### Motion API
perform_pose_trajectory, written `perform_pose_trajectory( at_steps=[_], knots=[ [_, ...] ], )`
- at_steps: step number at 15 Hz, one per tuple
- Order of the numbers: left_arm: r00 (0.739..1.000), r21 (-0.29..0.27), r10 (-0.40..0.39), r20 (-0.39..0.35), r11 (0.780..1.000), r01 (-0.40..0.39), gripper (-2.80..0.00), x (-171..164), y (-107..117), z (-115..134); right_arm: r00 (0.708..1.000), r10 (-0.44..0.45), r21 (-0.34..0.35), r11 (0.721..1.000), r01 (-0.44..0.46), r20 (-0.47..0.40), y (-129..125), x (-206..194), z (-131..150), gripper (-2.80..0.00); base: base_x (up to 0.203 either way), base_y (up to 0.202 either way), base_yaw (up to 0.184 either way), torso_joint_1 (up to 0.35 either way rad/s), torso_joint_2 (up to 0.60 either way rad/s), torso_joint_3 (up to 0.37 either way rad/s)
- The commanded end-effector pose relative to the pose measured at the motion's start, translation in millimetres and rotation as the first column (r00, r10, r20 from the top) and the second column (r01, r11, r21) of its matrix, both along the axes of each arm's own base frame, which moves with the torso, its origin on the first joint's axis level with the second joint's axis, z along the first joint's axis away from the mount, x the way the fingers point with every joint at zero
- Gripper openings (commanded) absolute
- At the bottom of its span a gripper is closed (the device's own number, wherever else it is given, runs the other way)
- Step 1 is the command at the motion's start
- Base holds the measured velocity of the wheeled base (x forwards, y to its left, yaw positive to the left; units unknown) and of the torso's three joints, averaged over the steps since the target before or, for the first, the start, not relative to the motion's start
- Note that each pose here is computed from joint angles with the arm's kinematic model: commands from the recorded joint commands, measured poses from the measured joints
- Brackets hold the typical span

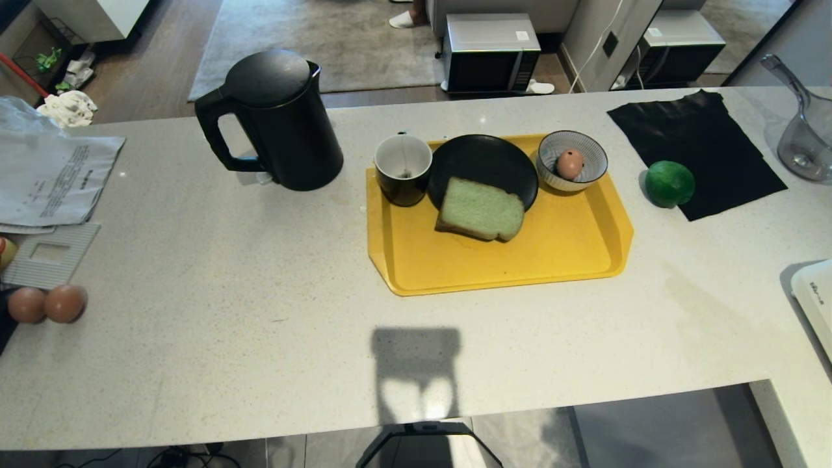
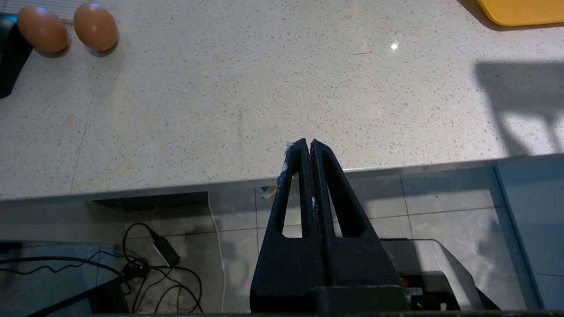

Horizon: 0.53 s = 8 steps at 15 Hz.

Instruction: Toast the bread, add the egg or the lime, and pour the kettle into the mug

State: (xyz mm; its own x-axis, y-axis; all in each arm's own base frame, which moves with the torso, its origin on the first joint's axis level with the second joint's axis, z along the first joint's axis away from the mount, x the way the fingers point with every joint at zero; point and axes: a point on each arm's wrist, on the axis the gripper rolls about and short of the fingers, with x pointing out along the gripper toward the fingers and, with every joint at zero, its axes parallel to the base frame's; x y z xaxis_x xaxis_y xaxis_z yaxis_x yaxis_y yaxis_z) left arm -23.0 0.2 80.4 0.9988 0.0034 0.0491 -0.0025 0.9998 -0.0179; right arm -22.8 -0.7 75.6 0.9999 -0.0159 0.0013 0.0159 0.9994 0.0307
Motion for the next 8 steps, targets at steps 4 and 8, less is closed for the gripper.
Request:
perform_pose_trajectory(
  at_steps=[4, 8],
  knots=[
    [1.0, -0.001, 0.001, -0.015, 1.0, -0.001, -2.8, 1.3, 0.0, -4.6, 1.0, 0.001, 0.0, 1.0, -0.001, -0.001, 0.0, -0.1, 0.1, -2.8, 0.0, 0.0, 0.0, 0.0, 0.0, 0.0],
    [1.0, -0.001, 0.0, -0.017, 1.0, 0.0, -2.8, 1.3, 0.0, -4.7, 1.0, 0.001, 0.0, 1.0, -0.001, -0.001, 0.0, 0.0, -0.1, -2.8, 0.0, 0.0, 0.0, 0.0, 0.0, 0.0]
  ],
)
